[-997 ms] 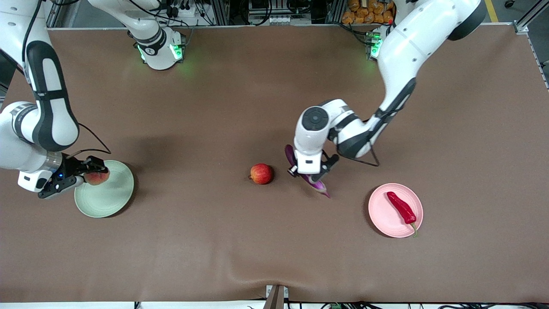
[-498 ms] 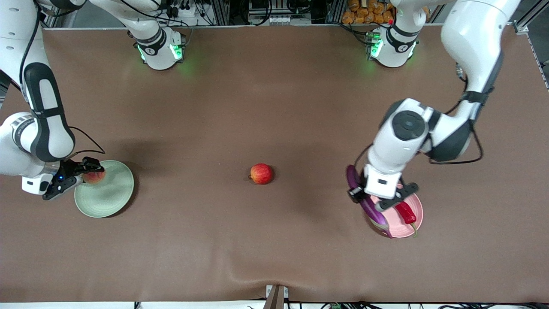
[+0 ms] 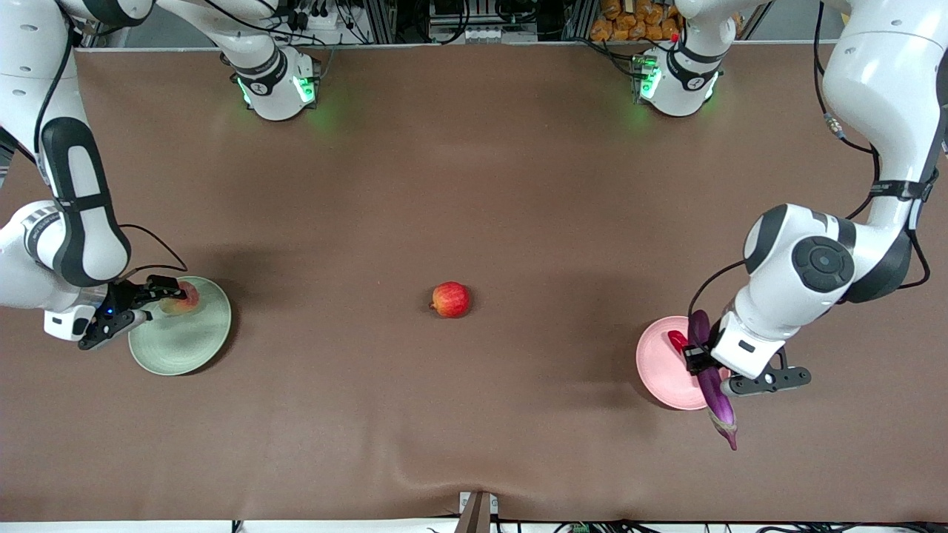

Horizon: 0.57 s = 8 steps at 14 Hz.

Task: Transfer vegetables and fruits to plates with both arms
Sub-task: 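Place the peach on the green plate while the left gripper lowers the eggplant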

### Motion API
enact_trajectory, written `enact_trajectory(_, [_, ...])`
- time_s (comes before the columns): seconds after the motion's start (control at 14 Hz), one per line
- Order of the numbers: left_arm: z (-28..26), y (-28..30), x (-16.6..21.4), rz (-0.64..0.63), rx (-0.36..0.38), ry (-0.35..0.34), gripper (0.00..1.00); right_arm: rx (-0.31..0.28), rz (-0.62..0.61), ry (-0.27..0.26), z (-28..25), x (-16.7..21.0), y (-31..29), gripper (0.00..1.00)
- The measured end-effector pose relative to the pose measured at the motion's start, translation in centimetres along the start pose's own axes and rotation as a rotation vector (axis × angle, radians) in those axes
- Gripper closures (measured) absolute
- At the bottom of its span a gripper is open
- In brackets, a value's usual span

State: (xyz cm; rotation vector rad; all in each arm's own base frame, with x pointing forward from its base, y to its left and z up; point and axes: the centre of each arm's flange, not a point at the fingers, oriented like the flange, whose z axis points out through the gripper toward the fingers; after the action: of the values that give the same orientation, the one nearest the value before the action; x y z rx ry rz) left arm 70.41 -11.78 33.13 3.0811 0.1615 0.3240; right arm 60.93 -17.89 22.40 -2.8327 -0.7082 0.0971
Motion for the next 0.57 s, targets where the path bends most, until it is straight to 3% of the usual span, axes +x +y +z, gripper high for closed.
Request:
enact_trajectory(0.36, [2.3,-0.6,0.5,0.041,-0.019,-0.024,0.63,0.043,-0.068,0.010,-5.4,4.3,-1.8,0.00])
enact_trajectory(0.57, [2.7,-0.6,0.9,0.010,-0.054,-0.032,0.63,0.076,-0.013,-0.016,-6.2,7.3,-5.3,0.00])
